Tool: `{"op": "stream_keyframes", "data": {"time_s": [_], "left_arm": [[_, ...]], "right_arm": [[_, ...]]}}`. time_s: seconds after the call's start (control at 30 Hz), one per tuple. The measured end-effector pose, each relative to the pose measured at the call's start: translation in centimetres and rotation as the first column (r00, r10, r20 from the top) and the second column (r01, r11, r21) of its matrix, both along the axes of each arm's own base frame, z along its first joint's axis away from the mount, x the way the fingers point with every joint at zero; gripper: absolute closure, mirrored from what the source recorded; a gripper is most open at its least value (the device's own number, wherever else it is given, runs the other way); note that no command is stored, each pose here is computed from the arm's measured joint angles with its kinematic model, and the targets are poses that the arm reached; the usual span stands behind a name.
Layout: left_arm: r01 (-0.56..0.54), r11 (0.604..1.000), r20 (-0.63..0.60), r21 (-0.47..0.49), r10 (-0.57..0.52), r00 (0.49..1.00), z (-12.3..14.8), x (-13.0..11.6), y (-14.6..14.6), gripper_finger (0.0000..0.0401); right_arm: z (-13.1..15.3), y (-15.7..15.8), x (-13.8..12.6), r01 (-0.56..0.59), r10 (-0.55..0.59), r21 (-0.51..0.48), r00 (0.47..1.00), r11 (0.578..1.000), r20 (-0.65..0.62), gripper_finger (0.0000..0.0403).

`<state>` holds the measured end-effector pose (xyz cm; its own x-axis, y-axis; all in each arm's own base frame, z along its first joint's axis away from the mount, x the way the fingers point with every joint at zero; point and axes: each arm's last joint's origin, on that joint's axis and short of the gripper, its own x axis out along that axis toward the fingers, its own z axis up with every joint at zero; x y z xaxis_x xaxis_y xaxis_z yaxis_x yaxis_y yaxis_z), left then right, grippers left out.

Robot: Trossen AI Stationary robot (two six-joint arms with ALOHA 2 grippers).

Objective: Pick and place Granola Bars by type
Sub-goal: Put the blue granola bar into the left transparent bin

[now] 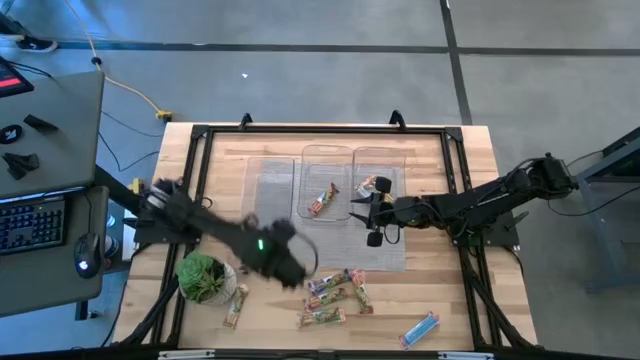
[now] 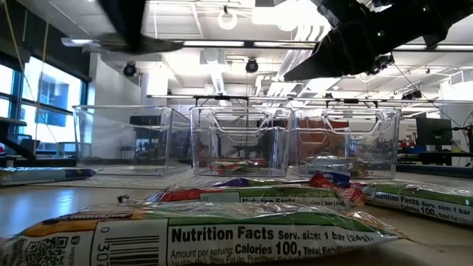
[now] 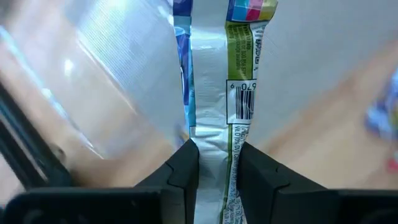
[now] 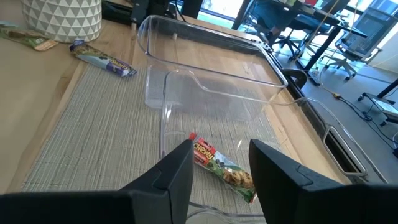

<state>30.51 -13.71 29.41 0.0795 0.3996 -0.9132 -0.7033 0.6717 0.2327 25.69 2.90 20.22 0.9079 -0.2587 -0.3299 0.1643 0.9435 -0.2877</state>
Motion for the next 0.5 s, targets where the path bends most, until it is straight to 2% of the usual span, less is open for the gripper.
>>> {"op": "stream_keyframes", "data": {"time_s": [0.1,0.27,0.43,0.5], "left_arm": [[-0.023,0.999,0.018,0.036,0.023,1.000,1.2,0.3,3.4,0.0317],[-0.030,0.998,-0.078,0.048,0.034,0.996,1.0,0.5,8.7,0.0317],[-0.132,0.991,-0.229,-0.005,0.128,0.965,-2.3,0.3,13.5,0.0317],[-0.143,0.989,-0.247,-0.034,0.131,0.960,-4.0,0.1,14.7,0.0317]], "right_arm": [[0.0,0.0,0.0,0.001,-0.001,0.000,1.000,1.000,0.003,0.0263],[0.0,0.0,0.0,0.000,0.000,0.000,1.000,1.000,0.002,0.0263],[0.0,0.0,0.0,0.001,-0.001,0.000,1.000,1.000,0.002,0.0263],[0.0,0.0,0.0,0.001,-0.001,0.000,1.000,1.000,0.002,0.0263]]}}
